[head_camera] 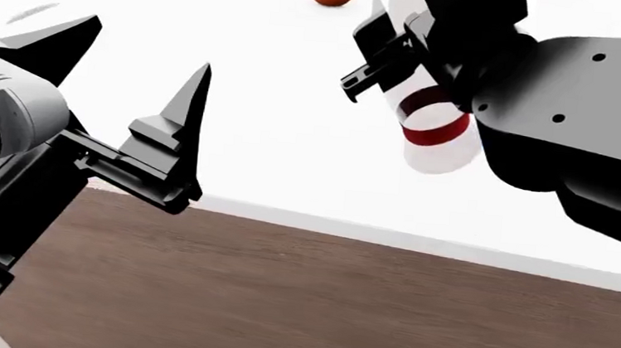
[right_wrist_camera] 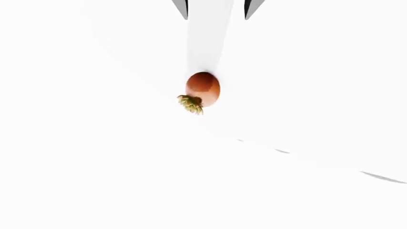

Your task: Move the drinks to the dining counter.

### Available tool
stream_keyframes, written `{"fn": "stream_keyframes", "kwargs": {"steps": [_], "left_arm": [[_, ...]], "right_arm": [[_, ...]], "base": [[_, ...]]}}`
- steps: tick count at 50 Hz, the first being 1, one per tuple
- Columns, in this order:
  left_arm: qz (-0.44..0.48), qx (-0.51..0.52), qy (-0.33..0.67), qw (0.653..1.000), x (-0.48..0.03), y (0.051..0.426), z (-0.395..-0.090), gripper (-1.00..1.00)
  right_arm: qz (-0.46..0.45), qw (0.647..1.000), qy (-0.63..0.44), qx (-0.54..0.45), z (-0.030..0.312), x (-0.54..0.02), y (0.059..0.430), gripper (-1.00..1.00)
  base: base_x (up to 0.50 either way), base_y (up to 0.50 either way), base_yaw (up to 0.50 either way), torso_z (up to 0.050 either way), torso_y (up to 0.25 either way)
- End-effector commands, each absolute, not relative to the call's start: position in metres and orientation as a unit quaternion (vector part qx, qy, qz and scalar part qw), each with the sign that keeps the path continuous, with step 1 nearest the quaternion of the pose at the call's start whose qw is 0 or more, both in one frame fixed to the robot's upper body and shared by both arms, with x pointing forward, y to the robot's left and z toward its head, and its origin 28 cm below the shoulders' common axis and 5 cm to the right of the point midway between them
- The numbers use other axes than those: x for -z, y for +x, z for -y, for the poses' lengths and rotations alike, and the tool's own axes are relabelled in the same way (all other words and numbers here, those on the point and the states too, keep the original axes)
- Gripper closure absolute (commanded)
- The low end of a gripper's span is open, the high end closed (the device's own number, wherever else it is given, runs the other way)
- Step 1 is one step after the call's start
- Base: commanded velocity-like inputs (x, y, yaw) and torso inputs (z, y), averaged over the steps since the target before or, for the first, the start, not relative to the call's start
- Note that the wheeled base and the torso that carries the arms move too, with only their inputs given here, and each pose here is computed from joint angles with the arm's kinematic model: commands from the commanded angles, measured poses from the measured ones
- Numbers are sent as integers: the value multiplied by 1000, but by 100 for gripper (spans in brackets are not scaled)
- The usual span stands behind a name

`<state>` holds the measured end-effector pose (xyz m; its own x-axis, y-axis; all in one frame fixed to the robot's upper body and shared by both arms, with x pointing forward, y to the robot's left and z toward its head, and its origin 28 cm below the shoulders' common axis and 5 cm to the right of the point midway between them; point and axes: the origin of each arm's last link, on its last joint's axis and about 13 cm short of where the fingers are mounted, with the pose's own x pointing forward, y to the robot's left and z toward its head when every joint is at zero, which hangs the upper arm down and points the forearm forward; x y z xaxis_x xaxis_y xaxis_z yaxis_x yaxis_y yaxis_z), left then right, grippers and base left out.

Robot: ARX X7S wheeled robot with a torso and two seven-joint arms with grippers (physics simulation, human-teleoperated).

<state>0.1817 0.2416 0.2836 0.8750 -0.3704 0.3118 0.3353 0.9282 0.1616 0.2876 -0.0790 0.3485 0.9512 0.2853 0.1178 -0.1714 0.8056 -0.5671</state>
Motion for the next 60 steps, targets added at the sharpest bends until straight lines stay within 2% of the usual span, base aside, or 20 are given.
{"fn": "stream_keyframes", "kwargs": {"steps": [1,21,23,39,60], "left_arm": [[171,183,52,967,-284,182,-242,-100],[164,183,52,968,-277,183,-242,-100],[164,184,52,968,-277,184,-241,-100],[162,186,52,968,-277,185,-241,-100],[159,189,53,968,-275,186,-238,-100]], "right_arm": [[145,944,-287,-71,85,-366,288,100],[125,954,-262,-76,88,-354,292,100],[116,963,-232,-70,89,-353,294,100],[103,984,-143,-36,96,-356,311,100],[104,987,-123,-1,106,-347,321,100]], "base": [[-533,175,0,0,0],[-469,258,0,1,3],[-277,325,0,0,5],[0,0,0,1,3],[0,0,0,0,2]]}}
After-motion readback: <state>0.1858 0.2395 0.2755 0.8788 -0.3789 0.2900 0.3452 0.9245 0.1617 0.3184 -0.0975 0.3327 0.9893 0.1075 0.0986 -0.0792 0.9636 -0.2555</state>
